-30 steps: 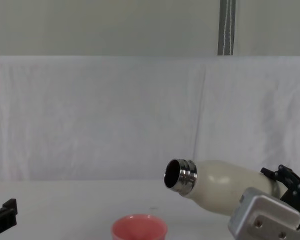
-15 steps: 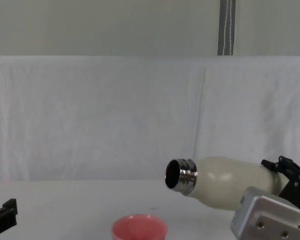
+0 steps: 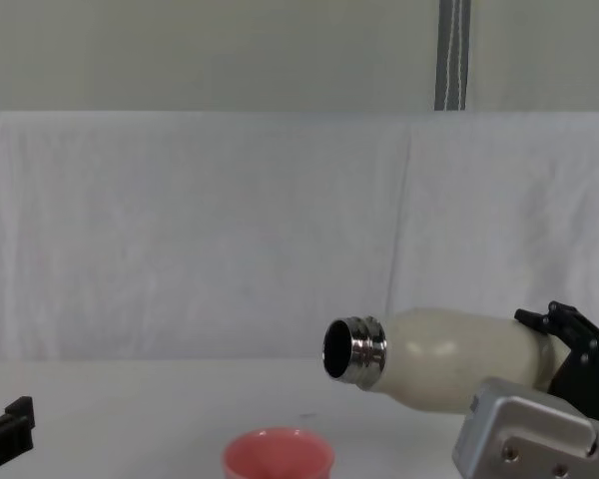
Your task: Grasp the thermos with one hand and pour water into the cup lid.
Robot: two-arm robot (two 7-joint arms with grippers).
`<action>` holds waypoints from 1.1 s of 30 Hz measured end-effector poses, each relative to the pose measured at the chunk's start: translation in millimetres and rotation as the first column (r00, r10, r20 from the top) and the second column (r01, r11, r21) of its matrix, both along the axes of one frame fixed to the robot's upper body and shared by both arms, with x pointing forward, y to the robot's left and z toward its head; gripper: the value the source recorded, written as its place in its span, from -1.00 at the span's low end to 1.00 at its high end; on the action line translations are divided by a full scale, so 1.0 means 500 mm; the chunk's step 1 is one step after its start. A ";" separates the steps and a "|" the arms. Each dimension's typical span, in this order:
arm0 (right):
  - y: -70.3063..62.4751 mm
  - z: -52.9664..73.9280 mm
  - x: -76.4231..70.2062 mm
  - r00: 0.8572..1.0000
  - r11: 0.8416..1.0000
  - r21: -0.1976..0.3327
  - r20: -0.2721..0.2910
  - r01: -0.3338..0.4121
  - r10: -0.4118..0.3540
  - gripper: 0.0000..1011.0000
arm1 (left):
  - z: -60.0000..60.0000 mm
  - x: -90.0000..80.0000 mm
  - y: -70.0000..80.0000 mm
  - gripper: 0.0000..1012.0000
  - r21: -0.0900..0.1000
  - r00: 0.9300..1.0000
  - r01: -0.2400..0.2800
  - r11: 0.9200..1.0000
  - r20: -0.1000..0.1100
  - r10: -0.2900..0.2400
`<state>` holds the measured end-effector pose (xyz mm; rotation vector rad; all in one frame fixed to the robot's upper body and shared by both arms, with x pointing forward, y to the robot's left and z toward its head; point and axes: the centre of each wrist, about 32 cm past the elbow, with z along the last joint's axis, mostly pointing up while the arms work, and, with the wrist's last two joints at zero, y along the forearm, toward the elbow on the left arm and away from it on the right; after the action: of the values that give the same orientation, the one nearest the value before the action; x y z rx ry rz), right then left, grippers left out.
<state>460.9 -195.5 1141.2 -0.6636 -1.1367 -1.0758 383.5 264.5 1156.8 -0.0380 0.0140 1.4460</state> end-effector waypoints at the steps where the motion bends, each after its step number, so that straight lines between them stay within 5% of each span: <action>1: 0.000 0.000 0.000 1.000 1.000 -0.002 0.002 -0.001 0.001 0.90 | 0.000 0.000 0.000 0.98 0.000 1.000 0.000 1.000 0.000 0.000; 33: 0.005 0.004 0.003 0.999 0.995 -0.093 0.035 -0.031 0.034 0.90 | 0.000 0.000 0.000 0.98 0.000 1.000 0.000 1.000 0.000 0.000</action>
<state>462.4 -193.0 1143.3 -0.6978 -1.2305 -1.0162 383.5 264.6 1156.8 -0.0380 0.0141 1.4461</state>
